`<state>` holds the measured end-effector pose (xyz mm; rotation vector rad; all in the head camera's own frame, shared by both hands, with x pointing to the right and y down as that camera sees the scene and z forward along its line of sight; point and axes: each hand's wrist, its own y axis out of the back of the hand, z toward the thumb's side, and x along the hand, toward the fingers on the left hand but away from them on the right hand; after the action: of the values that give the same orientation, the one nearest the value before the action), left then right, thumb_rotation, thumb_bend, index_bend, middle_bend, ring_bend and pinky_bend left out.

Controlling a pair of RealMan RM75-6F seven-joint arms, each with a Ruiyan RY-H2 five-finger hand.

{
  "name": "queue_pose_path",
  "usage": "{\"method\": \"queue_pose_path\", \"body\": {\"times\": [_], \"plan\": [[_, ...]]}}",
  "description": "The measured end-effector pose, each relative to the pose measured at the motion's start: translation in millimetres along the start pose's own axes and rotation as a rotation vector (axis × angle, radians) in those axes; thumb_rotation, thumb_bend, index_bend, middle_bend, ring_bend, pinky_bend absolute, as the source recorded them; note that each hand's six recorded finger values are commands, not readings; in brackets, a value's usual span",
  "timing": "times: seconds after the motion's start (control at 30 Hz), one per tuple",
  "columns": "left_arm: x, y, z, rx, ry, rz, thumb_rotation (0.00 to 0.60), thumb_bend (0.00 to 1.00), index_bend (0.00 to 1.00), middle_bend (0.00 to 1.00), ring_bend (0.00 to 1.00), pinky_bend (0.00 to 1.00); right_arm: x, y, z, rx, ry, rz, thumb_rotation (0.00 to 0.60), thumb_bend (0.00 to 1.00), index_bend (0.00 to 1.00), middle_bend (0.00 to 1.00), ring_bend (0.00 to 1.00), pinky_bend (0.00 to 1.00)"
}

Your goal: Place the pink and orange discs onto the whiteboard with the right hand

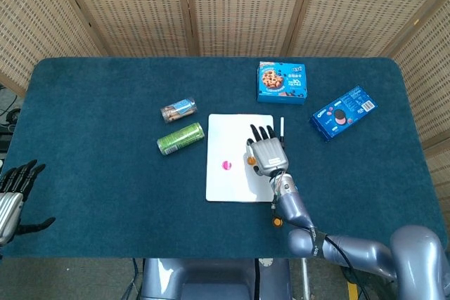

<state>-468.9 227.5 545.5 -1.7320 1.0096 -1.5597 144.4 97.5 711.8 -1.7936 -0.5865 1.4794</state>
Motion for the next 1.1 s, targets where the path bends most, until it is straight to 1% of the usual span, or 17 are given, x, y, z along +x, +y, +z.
{"method": "queue_pose_path", "body": {"times": [0.1, 0.2, 0.3, 0.37, 0.4, 0.5, 0.6, 0.73, 0.87, 1.1], "plan": [[-0.2, 0.1, 0.2, 0.0, -0.002, -0.001, 0.6, 0.0, 0.0, 0.0, 0.0, 0.0, 6.2, 4.7, 0.0, -0.007, 0.011, -0.011, 0.6, 0.31, 0.19, 0.0, 0.0, 0.0], [-0.9, -0.1, 0.9, 0.0, -0.006, -0.002, 0.6, 0.0, 0.0, 0.0, 0.0, 0.0, 19.0, 6.9, -1.4, -0.035, 0.031, -0.012, 0.6, 0.31, 0.21, 0.0, 0.0, 0.0], [-1.9, -0.6, 2.4, 0.004, -0.014, -0.003, 0.6, 0.0, 0.0, 0.0, 0.0, 0.0, 36.1, 5.9, -8.8, -0.065, 0.048, -0.01, 0.6, 0.31, 0.27, 0.0, 0.0, 0.0], [-3.0, -1.4, 3.5, 0.006, -0.019, -0.004, 0.6, 0.0, 0.0, 0.0, 0.0, 0.0, 49.2, 2.2, -19.6, -0.061, 0.052, -0.011, 0.6, 0.31, 0.33, 0.0, 0.0, 0.0], [-3.4, -1.9, 3.9, 0.008, -0.02, -0.005, 0.6, 0.0, 0.0, 0.0, 0.0, 0.0, 55.2, -0.1, -25.0, -0.054, 0.053, -0.011, 0.6, 0.31, 0.34, 0.0, 0.0, 0.0], [-4.3, -2.6, 4.8, 0.01, -0.023, -0.004, 0.6, 0.0, 0.0, 0.0, 0.0, 0.0, 76.1, -9.1, -43.3, -0.036, 0.058, -0.009, 0.6, 0.31, 0.35, 0.0, 0.0, 0.0], [-4.6, -3.2, 5.6, 0.014, -0.024, -0.005, 0.6, 0.0, 0.0, 0.0, 0.0, 0.0, 97.4, -20.7, -61.1, -0.045, 0.054, 0.002, 0.6, 0.31, 0.36, 0.0, 0.0, 0.0], [-5.1, -3.2, 6.9, 0.017, -0.024, 0.0, 0.6, 0.0, 0.0, 0.0, 0.0, 0.0, 115.4, -30.9, -73.2, -0.062, 0.058, 0.01, 0.6, 0.33, 0.38, 0.0, 0.0, 0.0], [-5.0, -4.7, 7.5, 0.021, -0.025, -0.003, 0.6, 0.0, 0.0, 0.0, 0.0, 0.0, 125.0, -41.7, -83.3, -0.061, 0.051, 0.022, 0.6, 0.33, 0.39, 0.0, 0.0, 0.0], [-4.9, -6.2, 8.1, 0.025, -0.025, -0.007, 0.6, 0.0, 0.0, 0.0, 0.0, 0.0, 125.3, -56.0, -88.4, -0.051, 0.043, 0.039, 0.6, 0.34, 0.4, 0.0, 0.0, 0.0]]}}
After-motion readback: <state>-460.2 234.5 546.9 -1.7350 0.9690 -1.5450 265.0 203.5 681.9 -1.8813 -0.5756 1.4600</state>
